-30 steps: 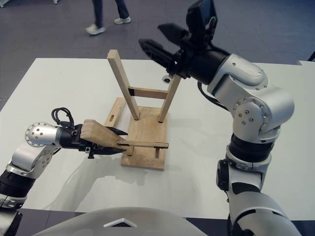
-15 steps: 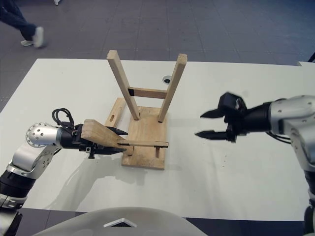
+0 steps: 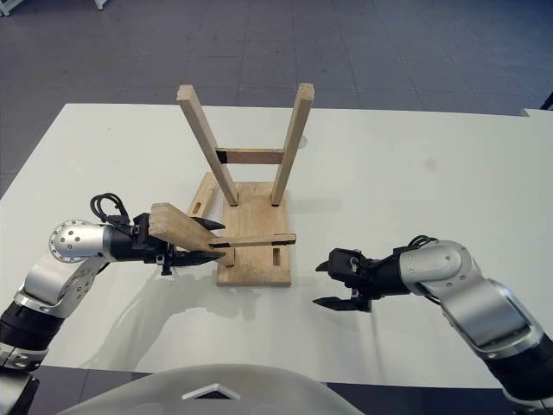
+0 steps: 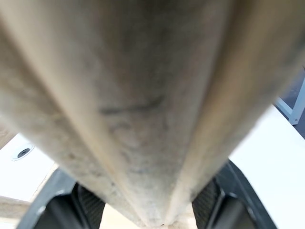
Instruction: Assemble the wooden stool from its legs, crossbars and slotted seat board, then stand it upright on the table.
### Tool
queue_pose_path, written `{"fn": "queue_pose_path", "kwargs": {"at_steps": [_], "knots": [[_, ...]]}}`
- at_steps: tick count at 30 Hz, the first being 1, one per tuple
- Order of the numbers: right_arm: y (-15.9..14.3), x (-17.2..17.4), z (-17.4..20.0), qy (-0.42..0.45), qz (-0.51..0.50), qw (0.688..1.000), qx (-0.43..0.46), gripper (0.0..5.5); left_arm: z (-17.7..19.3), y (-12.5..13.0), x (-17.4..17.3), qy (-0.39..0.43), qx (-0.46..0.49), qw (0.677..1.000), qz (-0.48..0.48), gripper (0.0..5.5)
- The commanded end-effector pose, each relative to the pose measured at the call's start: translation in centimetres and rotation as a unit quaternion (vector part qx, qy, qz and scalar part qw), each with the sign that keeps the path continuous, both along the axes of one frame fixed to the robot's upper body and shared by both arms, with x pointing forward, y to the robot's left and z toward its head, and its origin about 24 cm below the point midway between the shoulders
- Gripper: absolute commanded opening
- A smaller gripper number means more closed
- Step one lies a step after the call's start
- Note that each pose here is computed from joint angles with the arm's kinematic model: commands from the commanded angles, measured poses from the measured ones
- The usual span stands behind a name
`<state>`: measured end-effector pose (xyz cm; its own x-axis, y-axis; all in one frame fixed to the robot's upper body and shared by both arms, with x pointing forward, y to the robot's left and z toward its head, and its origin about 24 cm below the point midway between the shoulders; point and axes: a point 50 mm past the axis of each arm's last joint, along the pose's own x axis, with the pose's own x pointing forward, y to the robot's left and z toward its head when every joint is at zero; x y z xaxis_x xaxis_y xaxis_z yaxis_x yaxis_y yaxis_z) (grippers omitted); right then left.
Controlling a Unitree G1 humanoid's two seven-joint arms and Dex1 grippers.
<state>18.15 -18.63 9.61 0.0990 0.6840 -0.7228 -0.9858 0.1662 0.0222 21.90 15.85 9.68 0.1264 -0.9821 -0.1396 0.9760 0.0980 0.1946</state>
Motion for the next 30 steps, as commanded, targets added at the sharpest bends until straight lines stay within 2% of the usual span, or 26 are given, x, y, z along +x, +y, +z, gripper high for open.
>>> {"fn": "queue_pose_path", "kwargs": {"at_steps": [1, 7, 12, 19, 30], "knots": [[1.5, 1.0, 0.7, -0.058, -0.001, 0.998, 0.011, 3.32, -7.5, 2.2, -2.4, 0.124, 0.200, 0.971, 0.037, 2.04], [3.1, 1.8, 0.3, -0.093, -0.012, 0.995, 0.039, 3.32, -8.6, 2.4, -2.6, 0.139, 0.202, 0.969, 0.037, 2.04], [4.3, 2.1, -1.6, -0.092, -0.012, 0.994, 0.050, 3.32, -8.1, 2.1, -2.0, 0.131, 0.191, 0.972, 0.036, 2.04], [4.3, 2.9, -4.0, -0.092, -0.037, 0.994, 0.048, 3.32, -6.0, 1.3, -0.5, 0.094, 0.170, 0.981, 0.026, 2.04], [4.0, 3.1, -4.4, -0.093, -0.039, 0.994, 0.049, 3.32, -4.0, 0.9, 1.0, 0.062, 0.150, 0.986, 0.038, 2.04]]}}
